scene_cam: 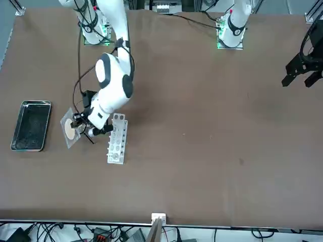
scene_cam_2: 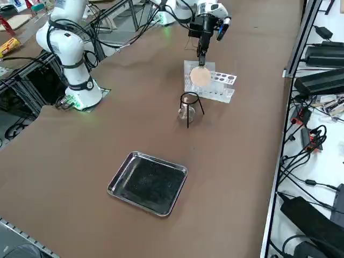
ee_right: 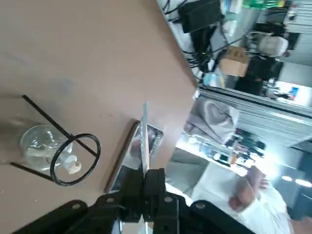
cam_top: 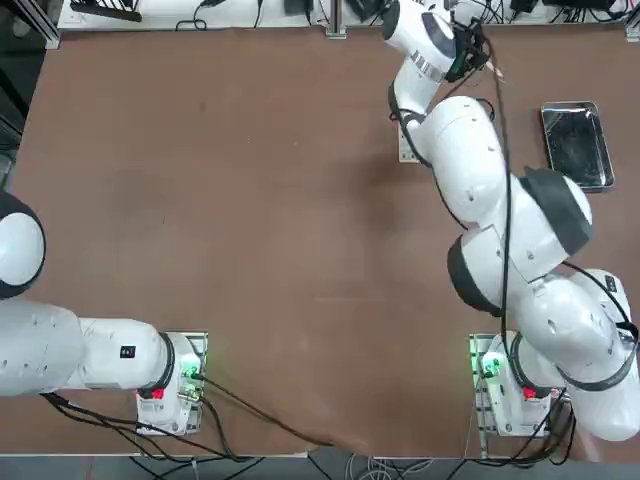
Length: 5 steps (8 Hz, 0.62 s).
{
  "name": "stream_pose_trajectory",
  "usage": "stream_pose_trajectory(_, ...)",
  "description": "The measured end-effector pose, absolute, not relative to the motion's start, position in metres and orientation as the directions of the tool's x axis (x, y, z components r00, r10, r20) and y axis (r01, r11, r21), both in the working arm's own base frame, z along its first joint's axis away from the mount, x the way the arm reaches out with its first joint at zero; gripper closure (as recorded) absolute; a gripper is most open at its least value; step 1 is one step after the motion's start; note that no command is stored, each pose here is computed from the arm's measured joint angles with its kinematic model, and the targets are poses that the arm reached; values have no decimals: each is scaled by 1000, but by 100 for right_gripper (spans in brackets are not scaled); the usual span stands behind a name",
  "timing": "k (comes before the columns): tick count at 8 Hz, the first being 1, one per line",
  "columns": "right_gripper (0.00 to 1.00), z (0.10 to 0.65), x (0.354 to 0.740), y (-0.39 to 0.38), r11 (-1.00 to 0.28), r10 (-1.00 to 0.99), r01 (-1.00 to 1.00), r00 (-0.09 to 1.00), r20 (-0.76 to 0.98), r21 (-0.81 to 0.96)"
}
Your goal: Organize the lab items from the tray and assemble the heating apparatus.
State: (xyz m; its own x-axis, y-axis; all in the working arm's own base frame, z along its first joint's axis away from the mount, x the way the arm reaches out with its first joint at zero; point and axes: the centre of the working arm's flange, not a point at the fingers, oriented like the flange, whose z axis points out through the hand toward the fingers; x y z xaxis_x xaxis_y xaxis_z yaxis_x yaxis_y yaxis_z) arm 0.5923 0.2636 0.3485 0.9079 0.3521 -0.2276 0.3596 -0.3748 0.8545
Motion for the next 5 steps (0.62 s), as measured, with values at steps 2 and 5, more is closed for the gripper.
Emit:
stream_pose_trajectory(2,98,326,585,278,-323,333,311,922,-201,894)
stream_pose_trajectory(5,98,306,575,286,-298,304,239,942,-146,924)
